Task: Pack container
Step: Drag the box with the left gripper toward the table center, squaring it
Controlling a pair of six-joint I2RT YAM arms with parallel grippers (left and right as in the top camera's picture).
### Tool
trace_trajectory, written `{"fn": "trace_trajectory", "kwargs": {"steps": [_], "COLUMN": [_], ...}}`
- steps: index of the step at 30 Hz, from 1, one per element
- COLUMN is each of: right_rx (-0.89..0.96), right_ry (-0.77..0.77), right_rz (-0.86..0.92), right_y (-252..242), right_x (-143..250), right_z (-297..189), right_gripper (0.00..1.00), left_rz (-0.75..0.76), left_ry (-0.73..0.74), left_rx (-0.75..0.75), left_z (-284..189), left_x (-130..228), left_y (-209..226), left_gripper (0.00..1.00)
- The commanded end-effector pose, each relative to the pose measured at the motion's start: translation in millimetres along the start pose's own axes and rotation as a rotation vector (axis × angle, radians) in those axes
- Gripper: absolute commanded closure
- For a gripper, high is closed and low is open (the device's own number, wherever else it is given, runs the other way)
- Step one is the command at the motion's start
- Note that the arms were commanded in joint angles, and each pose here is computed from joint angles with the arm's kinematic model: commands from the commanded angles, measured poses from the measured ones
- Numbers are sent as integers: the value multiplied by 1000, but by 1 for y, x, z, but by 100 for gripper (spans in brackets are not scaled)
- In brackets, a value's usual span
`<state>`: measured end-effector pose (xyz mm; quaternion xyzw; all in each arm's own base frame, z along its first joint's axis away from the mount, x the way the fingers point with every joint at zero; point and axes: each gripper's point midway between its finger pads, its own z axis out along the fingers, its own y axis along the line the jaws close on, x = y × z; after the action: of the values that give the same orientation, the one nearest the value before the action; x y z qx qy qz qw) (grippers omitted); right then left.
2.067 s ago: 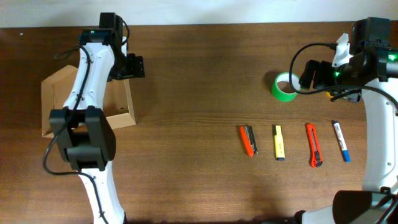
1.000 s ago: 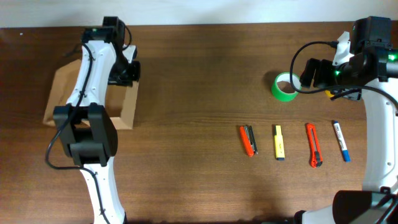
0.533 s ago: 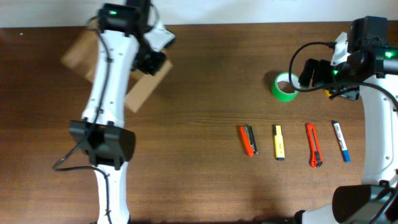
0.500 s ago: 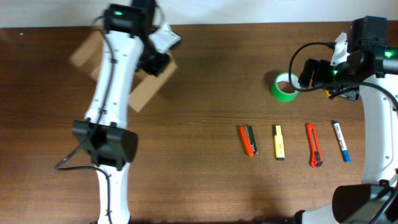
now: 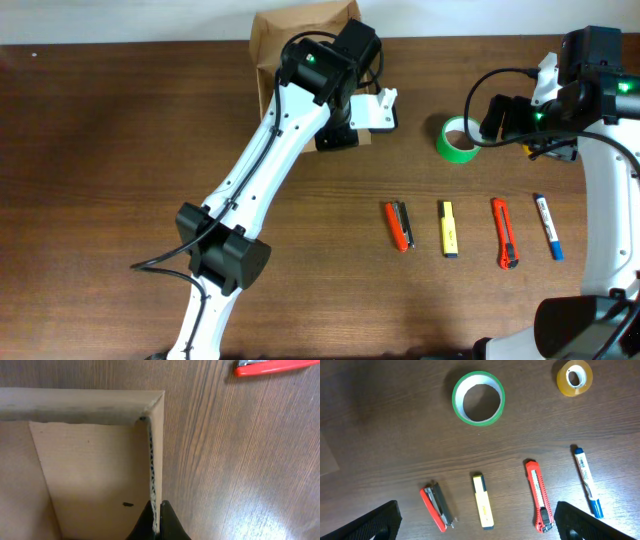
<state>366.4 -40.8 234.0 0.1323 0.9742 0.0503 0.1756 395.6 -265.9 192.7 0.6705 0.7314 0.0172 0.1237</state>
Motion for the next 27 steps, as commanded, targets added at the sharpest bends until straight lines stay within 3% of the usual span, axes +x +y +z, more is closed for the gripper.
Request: {"fn": "trace_trajectory", "kwargs": {"steps": [1,8,15,27], "right_rx": [11,12,13,13], "right_ry": [-11,-7,0,0], "right_rz": [7,7,7,7], "right_y": [-2,-3,-3,-3], "right_x": [-4,-3,-1,-1], "right_z": [-1,-1,-1,-1], "right_gripper": [1,1,1,1], "left_rz": [50,52,51,18], "left_ry": [-5,88,73,25], "left_rx": [25,147,128,119], "left_z": [2,57,92,108], "left_x": [0,21,19,10], "left_y": [-7,-32,-30,-29], "left_gripper": [98,99,98,98]}}
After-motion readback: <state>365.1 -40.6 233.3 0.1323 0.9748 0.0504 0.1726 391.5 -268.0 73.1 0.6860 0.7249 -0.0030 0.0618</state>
